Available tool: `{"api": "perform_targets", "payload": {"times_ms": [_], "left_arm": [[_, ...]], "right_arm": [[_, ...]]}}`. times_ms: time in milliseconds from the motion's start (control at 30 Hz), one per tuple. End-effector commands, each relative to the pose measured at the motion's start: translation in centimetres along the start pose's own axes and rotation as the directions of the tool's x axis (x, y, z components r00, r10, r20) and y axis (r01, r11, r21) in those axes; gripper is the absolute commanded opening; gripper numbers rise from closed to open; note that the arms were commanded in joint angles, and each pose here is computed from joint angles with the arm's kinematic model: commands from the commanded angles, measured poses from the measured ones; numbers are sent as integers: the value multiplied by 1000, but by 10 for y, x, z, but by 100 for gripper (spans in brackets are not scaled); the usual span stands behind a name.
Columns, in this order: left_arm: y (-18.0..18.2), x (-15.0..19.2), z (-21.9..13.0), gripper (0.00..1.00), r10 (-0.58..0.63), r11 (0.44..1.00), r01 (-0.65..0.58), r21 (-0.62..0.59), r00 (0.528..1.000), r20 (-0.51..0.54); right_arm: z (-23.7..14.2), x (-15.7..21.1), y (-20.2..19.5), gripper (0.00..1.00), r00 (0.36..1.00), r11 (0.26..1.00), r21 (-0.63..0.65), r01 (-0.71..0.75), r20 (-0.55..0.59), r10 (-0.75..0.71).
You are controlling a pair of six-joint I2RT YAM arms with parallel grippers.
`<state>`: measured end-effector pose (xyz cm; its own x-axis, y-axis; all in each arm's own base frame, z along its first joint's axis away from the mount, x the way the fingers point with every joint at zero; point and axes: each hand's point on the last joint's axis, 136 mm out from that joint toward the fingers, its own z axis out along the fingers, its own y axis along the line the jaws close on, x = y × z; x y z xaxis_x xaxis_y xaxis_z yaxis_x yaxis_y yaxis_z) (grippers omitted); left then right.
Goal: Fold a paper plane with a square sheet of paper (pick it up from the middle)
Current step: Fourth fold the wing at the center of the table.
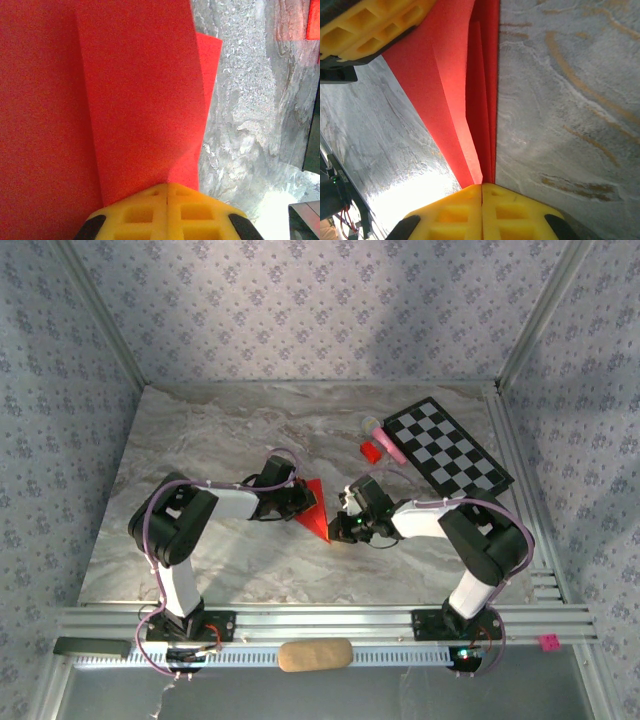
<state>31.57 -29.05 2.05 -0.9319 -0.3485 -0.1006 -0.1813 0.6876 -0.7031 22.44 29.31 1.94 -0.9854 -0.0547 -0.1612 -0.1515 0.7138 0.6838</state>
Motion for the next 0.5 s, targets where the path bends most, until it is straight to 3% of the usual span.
{"api": "perform_targets", "payload": {"times_ms": [0, 467], "left_arm": [[45, 10, 4, 2, -37, 988, 35, -147, 999, -8], [45, 10, 4, 2, -40, 989, 38, -145, 999, -9]], "right_arm": [[-3, 39, -25, 8, 990, 995, 81, -55, -125, 65], [-4, 48, -36, 7, 986, 990, 128, -54, -148, 73]]}}
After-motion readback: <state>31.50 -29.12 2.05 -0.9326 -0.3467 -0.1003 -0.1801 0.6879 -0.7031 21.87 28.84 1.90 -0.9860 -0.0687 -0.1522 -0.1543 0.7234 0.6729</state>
